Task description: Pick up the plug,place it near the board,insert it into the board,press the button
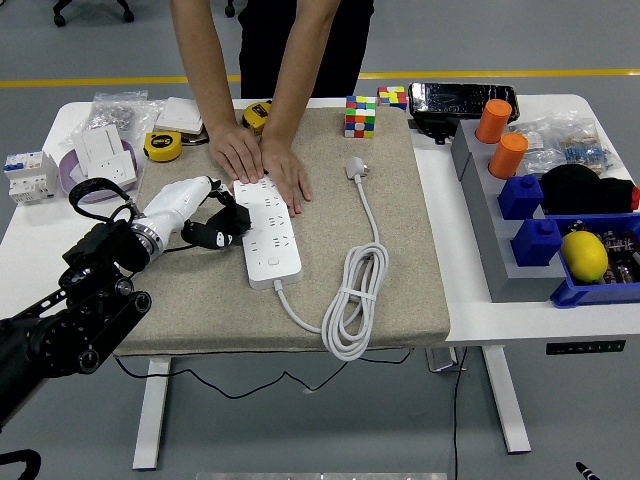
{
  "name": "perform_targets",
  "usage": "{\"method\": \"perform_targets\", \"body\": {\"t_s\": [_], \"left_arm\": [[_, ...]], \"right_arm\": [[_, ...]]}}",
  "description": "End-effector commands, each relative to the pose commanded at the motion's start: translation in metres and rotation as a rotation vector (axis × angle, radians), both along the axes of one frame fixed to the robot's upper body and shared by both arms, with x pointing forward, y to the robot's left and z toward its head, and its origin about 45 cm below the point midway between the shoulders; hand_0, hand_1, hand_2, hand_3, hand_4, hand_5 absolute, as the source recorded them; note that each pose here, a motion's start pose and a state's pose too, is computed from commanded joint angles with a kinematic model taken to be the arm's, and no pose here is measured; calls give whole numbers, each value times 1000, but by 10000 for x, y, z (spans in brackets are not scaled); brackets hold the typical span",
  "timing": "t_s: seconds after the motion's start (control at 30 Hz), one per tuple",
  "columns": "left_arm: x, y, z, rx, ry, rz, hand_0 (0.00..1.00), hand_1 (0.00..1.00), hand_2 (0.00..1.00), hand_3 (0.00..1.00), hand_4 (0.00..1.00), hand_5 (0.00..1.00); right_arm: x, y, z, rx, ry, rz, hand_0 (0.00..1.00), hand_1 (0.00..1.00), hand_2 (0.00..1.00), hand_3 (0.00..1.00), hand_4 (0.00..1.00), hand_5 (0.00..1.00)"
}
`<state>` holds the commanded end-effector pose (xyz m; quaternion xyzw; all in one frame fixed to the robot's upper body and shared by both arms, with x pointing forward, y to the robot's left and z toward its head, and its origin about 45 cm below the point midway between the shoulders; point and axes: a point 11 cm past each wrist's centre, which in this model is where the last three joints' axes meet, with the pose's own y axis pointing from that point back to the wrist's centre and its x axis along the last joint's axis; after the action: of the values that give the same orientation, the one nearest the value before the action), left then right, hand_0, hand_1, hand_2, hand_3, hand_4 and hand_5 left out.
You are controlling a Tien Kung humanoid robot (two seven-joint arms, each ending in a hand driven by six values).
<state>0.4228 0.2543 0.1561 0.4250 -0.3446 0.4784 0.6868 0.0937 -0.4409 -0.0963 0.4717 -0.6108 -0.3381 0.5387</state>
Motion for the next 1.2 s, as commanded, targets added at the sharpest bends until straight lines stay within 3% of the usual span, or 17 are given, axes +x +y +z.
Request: {"method": "perform_targets", "body": {"t_s": [0.03,0.4,0.43,0.6,0.63,0.8,0.83,0.9,1.0,1.1,1.2], "left_arm": [[1,2,2,0,1,0,804,815,764,772,875,35],[-32,9,19,5,21,-12,808,824,771,784,914,45],[-41,14,27,-2,27,-13,856,896,862,845,998,196],[-88,31,79,-85,57,-3,856,896,862,845,998,196],[-99,36,94,-112,58,2,985,998,998,956,998,600],[-184,79,209,-318,4,67,985,998,998,956,998,600],[-202,93,233,-353,-15,83,998,998,998,998,998,998],[-274,104,291,-465,-64,123,998,998,998,998,998,998],[-372,129,329,-568,-92,165,998,998,998,998,998,998],[-478,150,312,-619,-92,194,998,998,998,998,998,998],[-560,182,227,-641,-62,214,998,998,998,998,998,998]], "right_arm": [[1,0,0,0,0,0,826,758,749,781,998,974],[-11,-2,-2,0,1,1,826,758,749,781,998,973],[-12,-1,-2,0,1,0,826,758,749,780,998,970],[-28,6,-8,1,4,0,826,758,749,780,998,970],[-30,7,-9,1,5,0,826,758,749,781,998,968],[-32,11,-11,2,5,0,826,758,749,781,998,968],[-32,11,-11,1,5,0,826,758,749,781,998,967],[-39,16,-14,2,5,-1,826,758,749,781,998,967],[-48,24,-19,4,7,-3,826,758,749,781,998,967],[-54,31,-23,5,7,-5,826,758,750,781,998,967],[-49,31,-22,6,5,-7,826,758,750,781,998,967]]}}
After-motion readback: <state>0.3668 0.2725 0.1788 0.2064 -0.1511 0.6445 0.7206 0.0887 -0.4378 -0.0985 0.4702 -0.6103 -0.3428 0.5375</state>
